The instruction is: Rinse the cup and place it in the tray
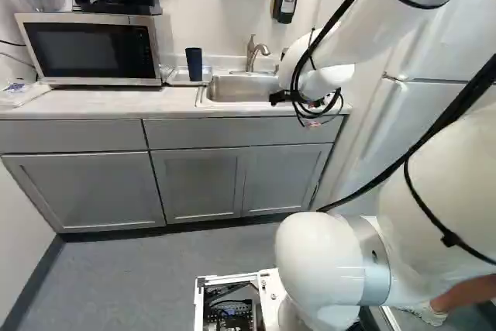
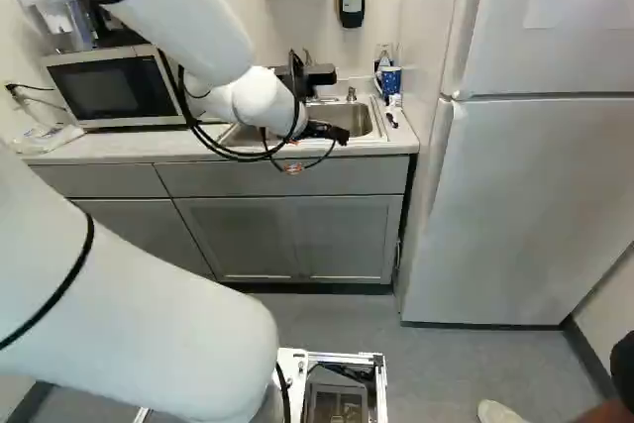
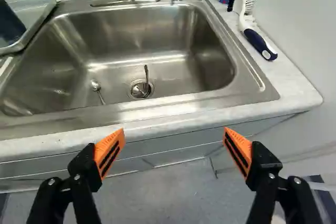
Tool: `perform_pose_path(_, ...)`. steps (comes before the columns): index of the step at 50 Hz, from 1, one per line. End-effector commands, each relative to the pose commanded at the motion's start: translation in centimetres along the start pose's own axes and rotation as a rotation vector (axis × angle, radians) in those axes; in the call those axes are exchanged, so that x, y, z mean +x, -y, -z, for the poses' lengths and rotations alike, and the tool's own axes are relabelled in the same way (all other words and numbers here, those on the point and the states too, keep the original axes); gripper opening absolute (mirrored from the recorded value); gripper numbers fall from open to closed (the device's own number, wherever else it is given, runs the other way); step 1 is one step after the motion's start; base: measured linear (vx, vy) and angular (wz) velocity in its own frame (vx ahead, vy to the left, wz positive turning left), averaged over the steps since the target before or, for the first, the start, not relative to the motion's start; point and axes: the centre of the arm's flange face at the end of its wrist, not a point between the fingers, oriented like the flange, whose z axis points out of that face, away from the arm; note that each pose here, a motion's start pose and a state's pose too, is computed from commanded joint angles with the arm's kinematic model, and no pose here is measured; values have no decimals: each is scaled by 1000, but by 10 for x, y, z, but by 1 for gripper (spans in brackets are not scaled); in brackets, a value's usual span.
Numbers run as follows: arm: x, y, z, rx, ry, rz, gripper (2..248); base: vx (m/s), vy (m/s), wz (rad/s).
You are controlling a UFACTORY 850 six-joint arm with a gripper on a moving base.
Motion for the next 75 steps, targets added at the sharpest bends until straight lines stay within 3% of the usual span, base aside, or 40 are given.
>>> perform_pose_path(38, -94, 31, 2, 72, -166, 33, 247, 0, 0, 0)
perform_pose_path(75, -148, 42, 16, 120, -261, 46, 247, 0, 0, 0)
